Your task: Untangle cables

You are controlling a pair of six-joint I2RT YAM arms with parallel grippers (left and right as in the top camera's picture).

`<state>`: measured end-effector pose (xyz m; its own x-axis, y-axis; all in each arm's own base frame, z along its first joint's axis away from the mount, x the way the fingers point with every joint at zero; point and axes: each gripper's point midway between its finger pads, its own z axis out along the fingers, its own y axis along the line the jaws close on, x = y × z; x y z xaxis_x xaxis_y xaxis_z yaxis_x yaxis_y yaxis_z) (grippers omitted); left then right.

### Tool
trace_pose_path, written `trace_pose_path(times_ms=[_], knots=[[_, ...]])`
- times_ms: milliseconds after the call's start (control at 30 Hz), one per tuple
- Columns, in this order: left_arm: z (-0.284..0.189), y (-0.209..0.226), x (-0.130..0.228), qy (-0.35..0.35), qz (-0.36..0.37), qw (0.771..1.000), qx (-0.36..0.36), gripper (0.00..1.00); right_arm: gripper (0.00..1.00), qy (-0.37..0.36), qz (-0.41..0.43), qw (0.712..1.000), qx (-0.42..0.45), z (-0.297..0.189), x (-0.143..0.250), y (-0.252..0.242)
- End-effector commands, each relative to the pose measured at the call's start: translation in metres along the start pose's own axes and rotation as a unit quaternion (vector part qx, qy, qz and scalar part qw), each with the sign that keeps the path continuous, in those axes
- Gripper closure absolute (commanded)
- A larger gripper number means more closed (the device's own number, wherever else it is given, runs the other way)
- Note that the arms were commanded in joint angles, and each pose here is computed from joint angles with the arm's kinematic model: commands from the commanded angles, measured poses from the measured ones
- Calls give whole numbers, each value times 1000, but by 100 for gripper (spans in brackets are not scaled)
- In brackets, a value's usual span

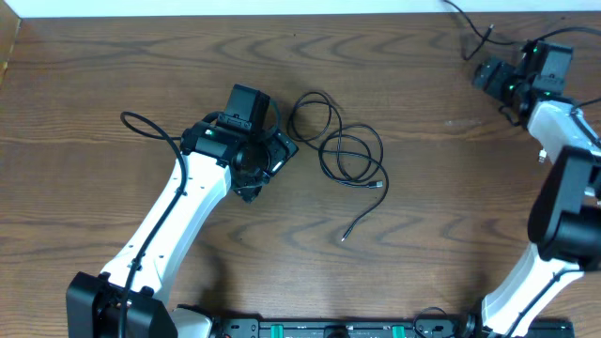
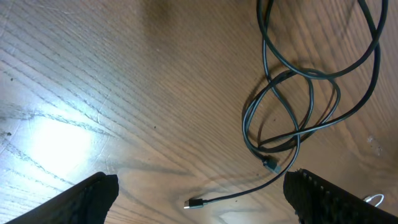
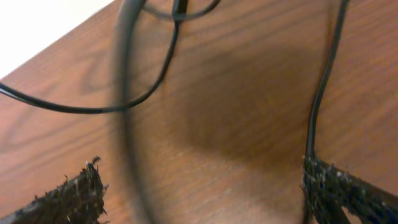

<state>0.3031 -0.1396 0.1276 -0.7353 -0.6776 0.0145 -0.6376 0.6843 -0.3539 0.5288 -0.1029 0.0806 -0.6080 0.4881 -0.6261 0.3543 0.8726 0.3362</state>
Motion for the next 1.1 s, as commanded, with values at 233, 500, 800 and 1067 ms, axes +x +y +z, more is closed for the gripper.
trace_pose_path(times_ms=[233, 500, 800, 1067], knots=[[2, 4, -1, -3, 2, 1000, -7, 8, 1, 78, 19, 989, -125, -108, 10, 92], [2, 4, -1, -3, 2, 1000, -7, 8, 1, 239, -54, 954, -174, -107, 133, 168], [2, 4, -1, -3, 2, 1000, -7, 8, 1, 206, -104, 972, -52, -111, 197, 215], [2, 4, -1, -3, 2, 1000, -7, 8, 1, 178, -103, 979, 2, -85, 243, 233]])
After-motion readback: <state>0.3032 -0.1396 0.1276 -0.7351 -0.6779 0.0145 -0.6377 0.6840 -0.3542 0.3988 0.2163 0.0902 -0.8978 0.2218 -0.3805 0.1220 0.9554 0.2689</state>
